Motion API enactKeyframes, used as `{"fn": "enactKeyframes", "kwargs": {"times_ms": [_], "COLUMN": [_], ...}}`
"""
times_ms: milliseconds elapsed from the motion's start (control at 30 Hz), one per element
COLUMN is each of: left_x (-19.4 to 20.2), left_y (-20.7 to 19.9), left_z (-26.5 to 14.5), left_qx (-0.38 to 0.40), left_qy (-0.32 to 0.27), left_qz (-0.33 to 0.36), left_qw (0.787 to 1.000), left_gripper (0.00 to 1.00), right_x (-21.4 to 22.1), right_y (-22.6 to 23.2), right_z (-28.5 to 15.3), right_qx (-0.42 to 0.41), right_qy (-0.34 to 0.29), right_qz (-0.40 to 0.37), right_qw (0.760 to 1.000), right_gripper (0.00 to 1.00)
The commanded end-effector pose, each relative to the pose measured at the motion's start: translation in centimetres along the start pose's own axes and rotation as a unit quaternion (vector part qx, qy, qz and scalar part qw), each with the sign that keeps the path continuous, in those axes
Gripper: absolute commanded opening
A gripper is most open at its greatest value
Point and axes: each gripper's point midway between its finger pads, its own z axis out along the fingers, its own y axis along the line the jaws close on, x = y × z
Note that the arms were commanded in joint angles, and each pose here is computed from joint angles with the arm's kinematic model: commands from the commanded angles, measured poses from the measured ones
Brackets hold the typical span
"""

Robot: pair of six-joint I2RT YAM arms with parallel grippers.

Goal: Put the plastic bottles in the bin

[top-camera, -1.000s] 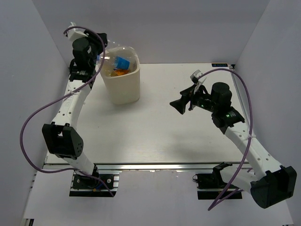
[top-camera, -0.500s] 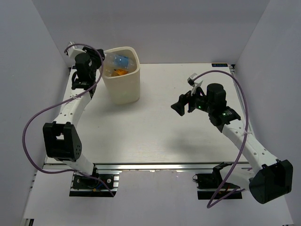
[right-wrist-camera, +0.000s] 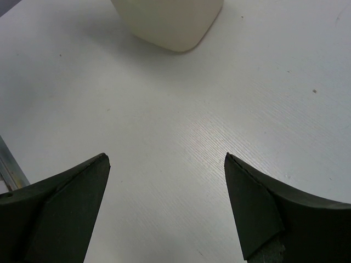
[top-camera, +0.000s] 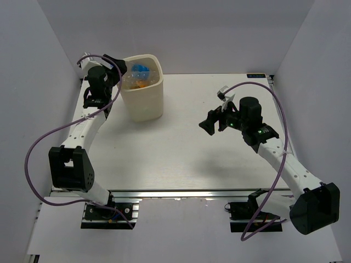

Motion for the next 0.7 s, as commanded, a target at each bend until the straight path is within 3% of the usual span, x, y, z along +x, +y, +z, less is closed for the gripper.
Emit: {"fn": "enactKeyframes", "kwargs": {"times_ms": [0,200,400,467,600,633,667], "left_x": [-1.7,-4.0,-8.7,-10.5,-10.6,-9.0,-10.0], "left_y": [-2.7,-3.8,-3.4,-2.1,3.4,5.8,8.5], "left_z": [-1.1,-2.4,-6.3,-8.2,-10.4,-10.4,-11.0], "left_qx": [0.034,0.023,-0.044,-0.095,-0.184,-0.207,-0.234], "left_qy": [0.006,-0.005,-0.032,-0.046,-0.042,-0.024,-0.031], "left_qz": [0.022,0.037,0.090,0.105,0.093,0.090,0.075], "left_qw": [0.999,0.999,0.994,0.989,0.978,0.974,0.969], "left_gripper": [0.98,0.98,0.98,0.98,0.98,0.98,0.98], "right_x": [-0.9,-0.7,-1.8,-1.6,-0.2,-0.2,0.3], "right_y": [-0.1,-1.6,-3.5,-4.2,-6.7,-7.2,-7.8], "right_z": [0.1,0.4,-0.6,-1.0,-2.5,-3.1,-3.4], "right_qx": [0.002,0.042,0.108,0.132,0.216,0.236,0.257], "right_qy": [-0.010,-0.011,-0.033,-0.037,-0.035,-0.041,-0.042], "right_qz": [-0.009,0.003,0.035,0.053,0.091,0.096,0.109], "right_qw": [1.000,0.999,0.993,0.989,0.972,0.966,0.959], "right_gripper": [0.89,0.89,0.89,0.89,0.89,0.89,0.89]}}
